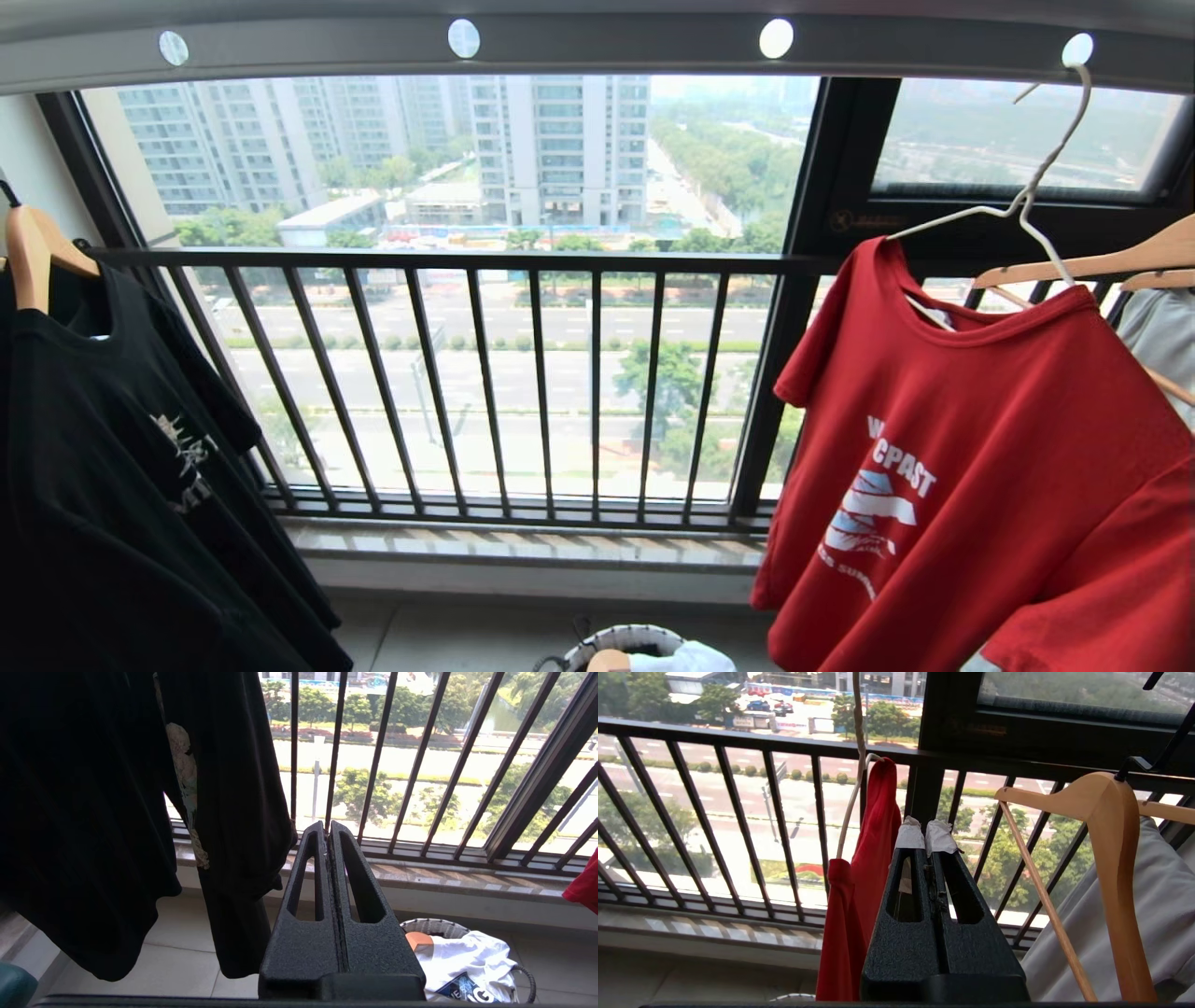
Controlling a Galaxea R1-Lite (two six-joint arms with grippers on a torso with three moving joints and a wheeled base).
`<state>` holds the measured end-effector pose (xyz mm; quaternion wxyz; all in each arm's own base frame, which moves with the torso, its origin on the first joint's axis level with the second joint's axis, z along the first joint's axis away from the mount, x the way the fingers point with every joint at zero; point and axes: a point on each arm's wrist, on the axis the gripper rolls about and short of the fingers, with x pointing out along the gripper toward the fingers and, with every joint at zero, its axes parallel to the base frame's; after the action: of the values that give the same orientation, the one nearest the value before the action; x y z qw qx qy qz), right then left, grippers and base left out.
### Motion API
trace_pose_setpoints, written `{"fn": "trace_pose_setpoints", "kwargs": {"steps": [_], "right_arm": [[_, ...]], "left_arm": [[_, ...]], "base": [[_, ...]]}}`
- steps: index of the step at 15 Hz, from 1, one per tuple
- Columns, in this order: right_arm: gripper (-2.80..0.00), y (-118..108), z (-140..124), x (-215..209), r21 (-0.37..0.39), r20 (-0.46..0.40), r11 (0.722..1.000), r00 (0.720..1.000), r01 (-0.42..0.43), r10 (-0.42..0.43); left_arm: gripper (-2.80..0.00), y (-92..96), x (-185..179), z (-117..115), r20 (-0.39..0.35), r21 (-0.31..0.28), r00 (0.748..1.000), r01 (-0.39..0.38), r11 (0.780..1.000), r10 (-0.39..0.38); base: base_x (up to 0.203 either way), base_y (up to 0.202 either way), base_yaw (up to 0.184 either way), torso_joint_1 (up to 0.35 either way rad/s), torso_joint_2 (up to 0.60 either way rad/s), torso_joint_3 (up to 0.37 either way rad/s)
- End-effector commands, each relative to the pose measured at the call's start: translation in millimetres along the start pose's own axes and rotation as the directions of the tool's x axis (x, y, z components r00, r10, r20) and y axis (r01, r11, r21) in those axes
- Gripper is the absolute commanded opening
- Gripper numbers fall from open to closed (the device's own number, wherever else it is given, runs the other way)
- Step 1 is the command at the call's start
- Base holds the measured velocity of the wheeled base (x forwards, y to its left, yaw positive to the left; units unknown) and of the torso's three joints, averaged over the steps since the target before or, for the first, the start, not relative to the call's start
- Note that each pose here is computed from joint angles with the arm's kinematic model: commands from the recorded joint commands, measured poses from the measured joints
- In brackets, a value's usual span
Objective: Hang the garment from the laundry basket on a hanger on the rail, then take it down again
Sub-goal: Take the clothes off the clothes rack
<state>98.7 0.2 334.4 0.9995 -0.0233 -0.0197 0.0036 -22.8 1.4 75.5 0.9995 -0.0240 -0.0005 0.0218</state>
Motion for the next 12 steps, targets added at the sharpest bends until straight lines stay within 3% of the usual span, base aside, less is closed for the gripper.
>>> {"fn": "trace_pose_setpoints", "kwargs": {"steps": [1, 4, 5, 12], "right_arm": [[-2.80, 0.1, -2.8, 57.6, -0.010, -0.104, 1.000, 0.994, -0.021, 0.019], [-2.80, 0.1, 17.3, 75.1, -0.030, -0.078, 0.997, 0.995, -0.066, 0.063], [0.00, 0.2, 22.4, 75.9, -0.033, -0.076, 0.996, 0.994, -0.080, 0.077], [0.00, 1.7, 33.6, 92.3, -0.001, -0.226, 0.982, 0.957, -0.187, 0.181]], "left_arm": [[-2.80, 0.0, 0.0, 0.0, 0.000, -0.001, 1.000, -0.001, 1.000, 0.001], [-2.80, 0.0, 0.1, 0.0, -0.001, -0.001, 1.000, -0.001, 1.000, 0.001], [-2.80, 0.0, 0.0, 0.0, 0.000, 0.000, 1.000, -0.001, 1.000, 0.001], [-2.80, 0.0, 0.1, 0.0, -0.002, -0.001, 1.000, -0.001, 1.000, 0.001]], "base": [[0.000, 0.000, 0.000, 0.000, 0.00, 0.000], [0.000, 0.000, 0.000, 0.000, 0.00, 0.000], [0.000, 0.000, 0.000, 0.000, 0.00, 0.000], [0.000, 0.000, 0.000, 0.000, 0.00, 0.000]]}}
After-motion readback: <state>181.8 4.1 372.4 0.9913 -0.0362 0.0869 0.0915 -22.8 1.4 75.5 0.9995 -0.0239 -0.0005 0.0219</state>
